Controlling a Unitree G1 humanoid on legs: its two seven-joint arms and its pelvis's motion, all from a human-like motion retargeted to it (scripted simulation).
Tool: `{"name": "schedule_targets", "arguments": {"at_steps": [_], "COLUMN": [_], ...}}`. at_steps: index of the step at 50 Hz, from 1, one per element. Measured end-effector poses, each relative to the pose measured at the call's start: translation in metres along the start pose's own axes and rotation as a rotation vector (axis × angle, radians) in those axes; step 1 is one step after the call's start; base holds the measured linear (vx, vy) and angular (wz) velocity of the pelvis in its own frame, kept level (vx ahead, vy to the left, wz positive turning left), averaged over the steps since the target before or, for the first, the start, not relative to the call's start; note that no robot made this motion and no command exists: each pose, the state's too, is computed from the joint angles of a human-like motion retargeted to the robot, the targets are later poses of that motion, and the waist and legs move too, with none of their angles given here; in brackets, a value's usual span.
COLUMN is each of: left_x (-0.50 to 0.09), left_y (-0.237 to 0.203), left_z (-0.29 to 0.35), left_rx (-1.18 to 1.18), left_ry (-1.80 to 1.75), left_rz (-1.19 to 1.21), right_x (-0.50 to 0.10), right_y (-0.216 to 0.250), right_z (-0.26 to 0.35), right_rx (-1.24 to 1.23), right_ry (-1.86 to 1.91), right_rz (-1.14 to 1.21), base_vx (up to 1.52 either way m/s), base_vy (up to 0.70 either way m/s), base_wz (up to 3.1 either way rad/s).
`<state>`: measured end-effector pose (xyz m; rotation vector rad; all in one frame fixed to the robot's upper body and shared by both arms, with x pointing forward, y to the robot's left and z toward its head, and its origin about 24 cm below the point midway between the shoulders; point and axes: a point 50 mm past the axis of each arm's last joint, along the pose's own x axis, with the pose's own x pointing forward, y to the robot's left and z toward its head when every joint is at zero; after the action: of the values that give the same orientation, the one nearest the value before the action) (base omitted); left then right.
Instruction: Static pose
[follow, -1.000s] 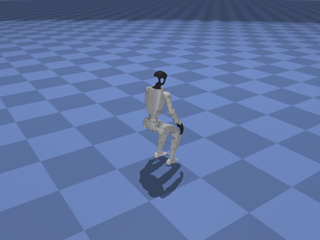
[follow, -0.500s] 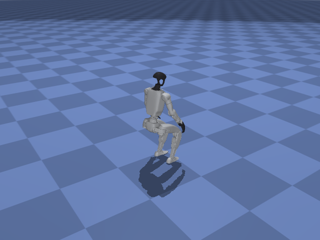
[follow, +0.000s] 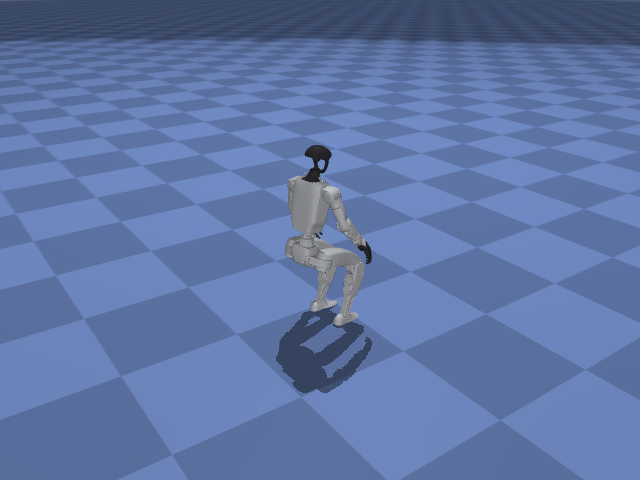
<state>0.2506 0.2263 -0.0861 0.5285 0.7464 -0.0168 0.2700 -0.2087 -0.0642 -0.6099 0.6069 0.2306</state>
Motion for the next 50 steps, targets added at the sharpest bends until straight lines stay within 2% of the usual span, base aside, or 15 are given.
{"name": "schedule_targets", "arguments": {"at_steps": [50], "left_x": [0.0002], "left_y": [0.0102], "left_z": [0.0070], "left_rx": [0.046], "left_ry": [-0.035], "left_rz": [0.036], "right_x": [0.0013], "right_y": [-0.0051], "right_z": [0.0091], "right_rx": [-0.052], "right_ry": [-0.031], "right_rz": [-0.019], "base_vx": [0.00], "base_vy": [0.00], "base_wz": [0.00]}}
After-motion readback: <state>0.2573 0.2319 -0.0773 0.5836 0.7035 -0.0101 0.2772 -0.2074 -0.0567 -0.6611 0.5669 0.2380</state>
